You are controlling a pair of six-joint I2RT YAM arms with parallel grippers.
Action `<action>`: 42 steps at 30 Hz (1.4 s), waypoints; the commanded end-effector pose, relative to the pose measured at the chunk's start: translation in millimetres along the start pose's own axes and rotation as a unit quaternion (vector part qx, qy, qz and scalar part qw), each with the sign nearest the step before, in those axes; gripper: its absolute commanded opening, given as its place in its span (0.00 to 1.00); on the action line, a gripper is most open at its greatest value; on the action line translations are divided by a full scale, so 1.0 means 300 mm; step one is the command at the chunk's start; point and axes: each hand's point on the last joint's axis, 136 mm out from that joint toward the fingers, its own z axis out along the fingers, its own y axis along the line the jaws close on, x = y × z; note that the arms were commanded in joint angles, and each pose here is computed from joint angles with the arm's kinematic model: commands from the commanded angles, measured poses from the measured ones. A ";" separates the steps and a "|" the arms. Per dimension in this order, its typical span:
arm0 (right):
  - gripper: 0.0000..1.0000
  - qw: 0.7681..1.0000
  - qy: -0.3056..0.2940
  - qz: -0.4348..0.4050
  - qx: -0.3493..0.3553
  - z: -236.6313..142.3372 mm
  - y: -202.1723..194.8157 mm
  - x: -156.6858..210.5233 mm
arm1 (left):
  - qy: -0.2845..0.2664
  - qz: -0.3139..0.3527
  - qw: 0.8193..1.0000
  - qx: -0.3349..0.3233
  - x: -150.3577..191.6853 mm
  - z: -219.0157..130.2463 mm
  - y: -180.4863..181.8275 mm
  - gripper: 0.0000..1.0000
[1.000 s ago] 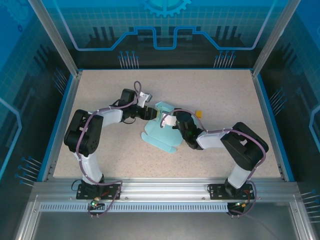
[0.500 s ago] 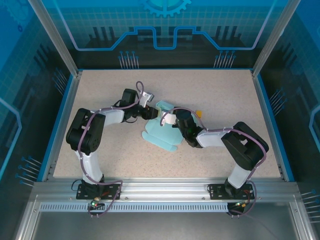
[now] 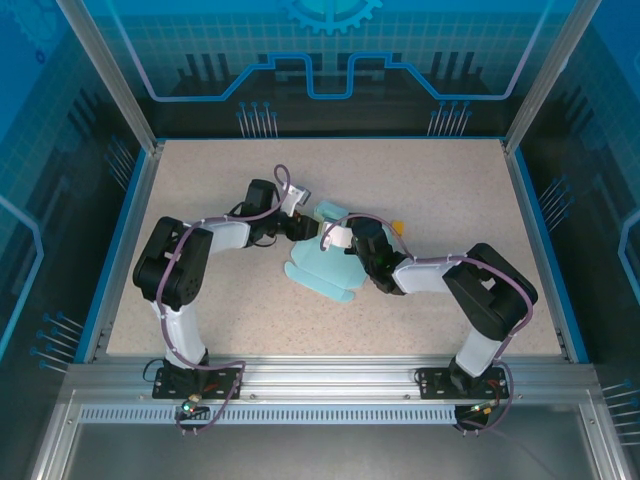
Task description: Fold the paper box
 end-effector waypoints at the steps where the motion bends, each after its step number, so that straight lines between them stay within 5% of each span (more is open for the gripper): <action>1: 0.00 1.000 -0.023 0.009 -0.014 0.000 0.010 -0.036 | -0.016 0.027 0.999 0.031 -0.030 0.007 -0.061 0.50; 14: 0.00 0.999 -0.034 0.012 -0.023 -0.012 0.018 -0.043 | -0.014 0.021 1.000 0.003 -0.032 0.008 -0.032 0.43; 31: 0.00 0.997 -0.042 0.026 -0.053 -0.028 0.039 -0.052 | -0.010 0.009 0.997 -0.073 -0.042 0.031 0.043 0.49; 42: 0.00 0.997 -0.039 0.038 -0.050 -0.036 0.022 -0.045 | -0.006 0.007 0.985 -0.170 0.004 0.010 0.137 0.38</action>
